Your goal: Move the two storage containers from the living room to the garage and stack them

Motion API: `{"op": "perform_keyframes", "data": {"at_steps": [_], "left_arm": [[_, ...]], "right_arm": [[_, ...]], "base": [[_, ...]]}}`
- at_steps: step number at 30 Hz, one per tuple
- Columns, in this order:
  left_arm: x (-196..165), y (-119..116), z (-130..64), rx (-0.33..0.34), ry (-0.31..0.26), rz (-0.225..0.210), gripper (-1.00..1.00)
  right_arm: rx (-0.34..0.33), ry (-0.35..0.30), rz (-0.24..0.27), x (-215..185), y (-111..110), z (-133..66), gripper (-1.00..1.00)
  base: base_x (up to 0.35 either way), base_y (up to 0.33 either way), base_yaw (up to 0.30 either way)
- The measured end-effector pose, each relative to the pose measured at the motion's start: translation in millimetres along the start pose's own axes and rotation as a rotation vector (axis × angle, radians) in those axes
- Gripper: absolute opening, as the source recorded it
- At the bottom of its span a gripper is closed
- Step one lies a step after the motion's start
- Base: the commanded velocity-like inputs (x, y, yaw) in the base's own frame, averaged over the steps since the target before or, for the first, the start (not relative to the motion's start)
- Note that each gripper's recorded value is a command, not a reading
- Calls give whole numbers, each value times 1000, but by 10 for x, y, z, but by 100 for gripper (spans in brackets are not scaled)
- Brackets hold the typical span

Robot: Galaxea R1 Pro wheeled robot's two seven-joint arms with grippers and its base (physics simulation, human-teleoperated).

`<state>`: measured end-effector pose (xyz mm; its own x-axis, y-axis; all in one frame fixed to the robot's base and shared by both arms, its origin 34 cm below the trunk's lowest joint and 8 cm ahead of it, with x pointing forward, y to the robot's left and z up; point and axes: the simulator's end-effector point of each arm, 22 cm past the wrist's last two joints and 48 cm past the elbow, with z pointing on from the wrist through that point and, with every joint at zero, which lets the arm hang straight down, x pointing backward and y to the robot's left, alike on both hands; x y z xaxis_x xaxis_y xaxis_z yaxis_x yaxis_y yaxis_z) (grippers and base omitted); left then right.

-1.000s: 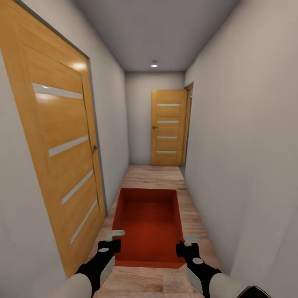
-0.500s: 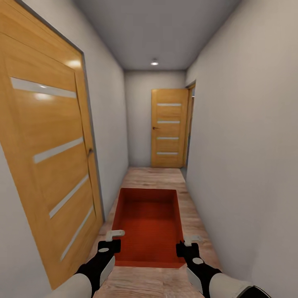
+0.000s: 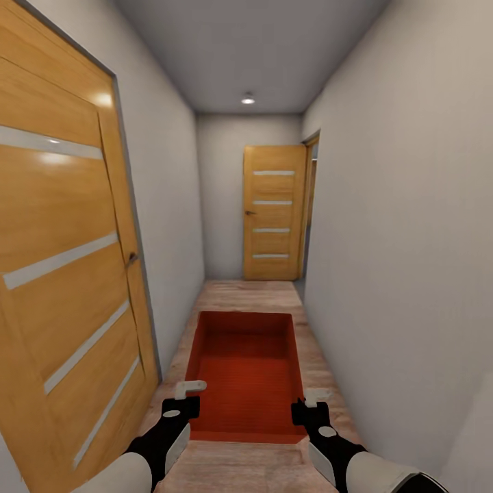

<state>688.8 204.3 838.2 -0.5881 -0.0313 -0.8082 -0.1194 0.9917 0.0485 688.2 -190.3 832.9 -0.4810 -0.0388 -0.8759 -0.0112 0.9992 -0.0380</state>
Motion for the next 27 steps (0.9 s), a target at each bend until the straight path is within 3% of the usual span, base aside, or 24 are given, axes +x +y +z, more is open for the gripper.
{"op": "perform_keyframes", "data": {"at_steps": [27], "left_arm": [[0, 0, 0, 0, 0, 0, -100]], "right_arm": [[0, 0, 0, 0, 0, 0, -100]], "base": [[324, 0, -3]]}}
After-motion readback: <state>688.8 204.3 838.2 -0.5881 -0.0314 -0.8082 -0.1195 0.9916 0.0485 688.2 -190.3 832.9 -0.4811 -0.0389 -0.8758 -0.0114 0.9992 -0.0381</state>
